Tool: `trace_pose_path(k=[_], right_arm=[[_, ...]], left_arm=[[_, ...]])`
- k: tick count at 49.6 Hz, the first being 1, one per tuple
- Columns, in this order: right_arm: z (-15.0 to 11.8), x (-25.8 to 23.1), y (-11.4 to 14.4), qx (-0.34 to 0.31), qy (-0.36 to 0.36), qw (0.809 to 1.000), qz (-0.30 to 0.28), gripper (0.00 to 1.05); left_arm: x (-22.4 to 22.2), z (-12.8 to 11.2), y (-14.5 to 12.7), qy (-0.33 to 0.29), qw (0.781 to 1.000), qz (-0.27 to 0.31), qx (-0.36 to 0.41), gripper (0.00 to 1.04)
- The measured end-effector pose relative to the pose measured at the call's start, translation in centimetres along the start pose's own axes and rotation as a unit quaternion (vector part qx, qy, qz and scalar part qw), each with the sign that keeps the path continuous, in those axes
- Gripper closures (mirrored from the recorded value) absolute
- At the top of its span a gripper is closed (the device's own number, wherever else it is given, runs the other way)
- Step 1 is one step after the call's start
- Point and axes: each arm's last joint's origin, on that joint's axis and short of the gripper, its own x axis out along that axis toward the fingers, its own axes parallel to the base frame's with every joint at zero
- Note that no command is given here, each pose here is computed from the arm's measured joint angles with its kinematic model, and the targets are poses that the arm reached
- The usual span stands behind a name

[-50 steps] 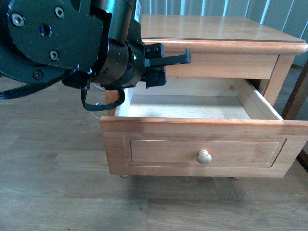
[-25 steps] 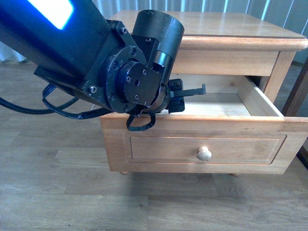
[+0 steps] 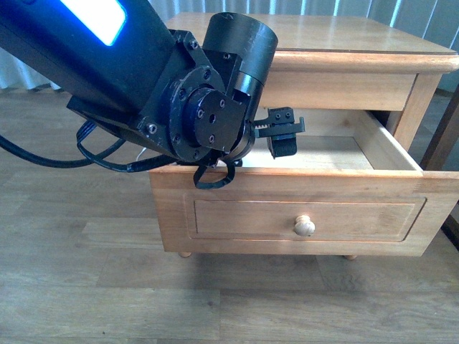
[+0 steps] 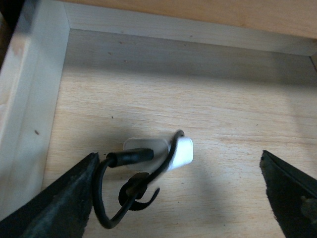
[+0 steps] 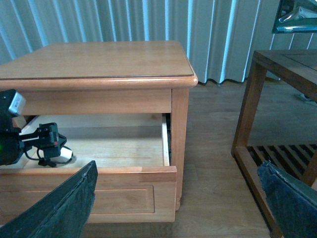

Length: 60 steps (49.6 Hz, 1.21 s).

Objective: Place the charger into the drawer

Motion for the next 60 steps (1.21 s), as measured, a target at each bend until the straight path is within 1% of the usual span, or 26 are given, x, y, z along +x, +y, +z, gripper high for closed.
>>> trace_pose_path(k=[2, 5, 10, 18, 26, 35, 41, 50, 56, 60], right_arm=[[0.0, 0.0, 0.0, 0.000, 0.000, 1.000, 0.000, 0.08], [0.0, 0.0, 0.0, 0.000, 0.000, 1.000, 0.000, 0.08], [0.0, 0.0, 0.0, 0.000, 0.000, 1.000, 0.000, 0.08], [0.0, 0.0, 0.0, 0.000, 0.000, 1.000, 0.000, 0.08], [0.0, 0.0, 0.0, 0.000, 0.000, 1.000, 0.000, 0.08], [0.0, 0.0, 0.0, 0.000, 0.000, 1.000, 0.000, 0.08], [0.0, 0.0, 0.0, 0.000, 0.000, 1.000, 0.000, 0.08], [0.0, 0.0, 0.0, 0.000, 0.000, 1.000, 0.000, 0.08], [0.0, 0.0, 0.0, 0.000, 0.000, 1.000, 0.000, 0.08], [0.0, 0.0, 0.0, 0.000, 0.000, 1.000, 0.000, 0.08]], left_arm=[[-0.4, 0.2, 0.1, -0.003, 1.000, -0.001, -0.001, 0.04], [-1.2, 0.7, 0.4, -0.011, 1.000, -0.001, -0.003, 0.07], [-3.0, 1.9, 1.1, -0.031, 0.999, -0.004, -0.009, 0.06], [-8.2, 4.9, 4.0, -0.085, 0.996, 0.002, -0.018, 0.06], [-12.9, 6.1, 6.5, -0.131, 0.991, 0.012, 0.000, 0.06], [-19.2, 6.5, 9.3, -0.168, 0.986, 0.019, 0.007, 0.06], [-23.5, 6.1, 11.3, -0.186, 0.982, 0.027, 0.001, 0.06], [-30.0, 4.2, 14.1, -0.207, 0.977, 0.042, -0.005, 0.06], [-33.9, 2.7, 15.7, -0.221, 0.974, 0.049, -0.006, 0.06], [-36.6, 0.6, 16.9, -0.228, 0.972, 0.064, 0.001, 0.06]])
